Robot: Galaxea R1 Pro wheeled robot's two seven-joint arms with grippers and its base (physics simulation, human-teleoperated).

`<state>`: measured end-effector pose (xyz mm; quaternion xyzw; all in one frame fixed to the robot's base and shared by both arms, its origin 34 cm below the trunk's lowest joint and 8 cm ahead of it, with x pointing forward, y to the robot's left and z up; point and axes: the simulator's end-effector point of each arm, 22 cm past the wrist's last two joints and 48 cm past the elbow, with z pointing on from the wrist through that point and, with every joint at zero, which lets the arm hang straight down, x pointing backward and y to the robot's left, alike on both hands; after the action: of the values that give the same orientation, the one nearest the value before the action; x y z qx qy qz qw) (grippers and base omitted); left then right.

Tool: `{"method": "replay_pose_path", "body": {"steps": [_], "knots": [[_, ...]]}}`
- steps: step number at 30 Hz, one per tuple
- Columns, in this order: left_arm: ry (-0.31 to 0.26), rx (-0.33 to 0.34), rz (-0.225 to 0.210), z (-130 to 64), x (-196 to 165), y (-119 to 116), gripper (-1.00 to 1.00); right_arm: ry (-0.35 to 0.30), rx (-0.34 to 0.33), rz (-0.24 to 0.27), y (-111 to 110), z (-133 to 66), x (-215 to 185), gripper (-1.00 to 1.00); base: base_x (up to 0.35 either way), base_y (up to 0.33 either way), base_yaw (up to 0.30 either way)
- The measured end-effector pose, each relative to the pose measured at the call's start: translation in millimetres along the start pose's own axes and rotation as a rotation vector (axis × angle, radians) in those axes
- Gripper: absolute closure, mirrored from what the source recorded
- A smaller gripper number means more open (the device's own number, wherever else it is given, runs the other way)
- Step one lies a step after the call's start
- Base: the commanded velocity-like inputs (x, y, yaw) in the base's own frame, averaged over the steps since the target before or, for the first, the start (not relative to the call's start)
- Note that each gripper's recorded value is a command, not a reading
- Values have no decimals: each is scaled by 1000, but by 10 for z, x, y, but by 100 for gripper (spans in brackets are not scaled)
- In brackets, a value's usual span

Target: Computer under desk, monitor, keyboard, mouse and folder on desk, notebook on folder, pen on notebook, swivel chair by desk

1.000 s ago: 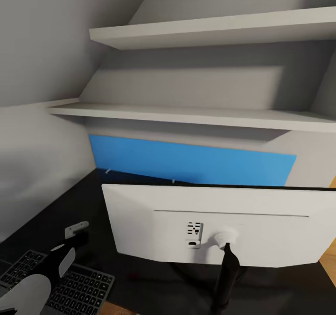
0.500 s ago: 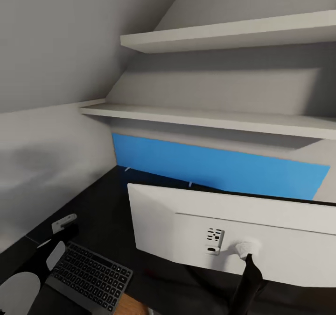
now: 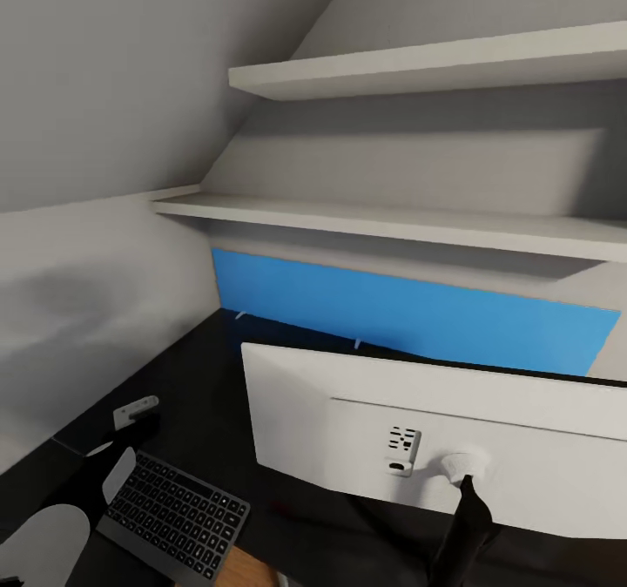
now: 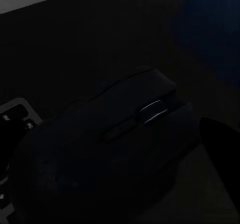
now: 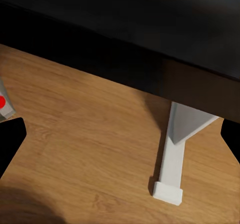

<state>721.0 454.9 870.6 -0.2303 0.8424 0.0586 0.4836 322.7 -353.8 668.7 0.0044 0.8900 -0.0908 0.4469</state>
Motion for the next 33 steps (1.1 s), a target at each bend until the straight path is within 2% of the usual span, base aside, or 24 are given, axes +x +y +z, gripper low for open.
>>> {"method": "replay_pose_path", "body": {"steps": [6, 8, 10, 18, 33], "knots": [[-8, 1, 1, -4, -14, -2, 100, 0, -1, 0, 1, 2, -2, -100, -11, -1, 0], [-20, 1, 0, -5, -31, -1, 100, -7, -15, -13, 31, 13, -25, -100, -161, -89, 0], [-28, 1, 0, -6, -46, -2, 100, -10, 1, -4, -4, 16, -33, -100, -216, -140, 0], [-40, 0, -1, -9, -66, 0, 100, -10, -2, -5, 6, 15, -33, -100, -211, -160, 0], [-40, 0, -1, -86, -137, 0, 100, -10, -4, -5, -2, -68, -93, -100, -15, -13, 5]]}}
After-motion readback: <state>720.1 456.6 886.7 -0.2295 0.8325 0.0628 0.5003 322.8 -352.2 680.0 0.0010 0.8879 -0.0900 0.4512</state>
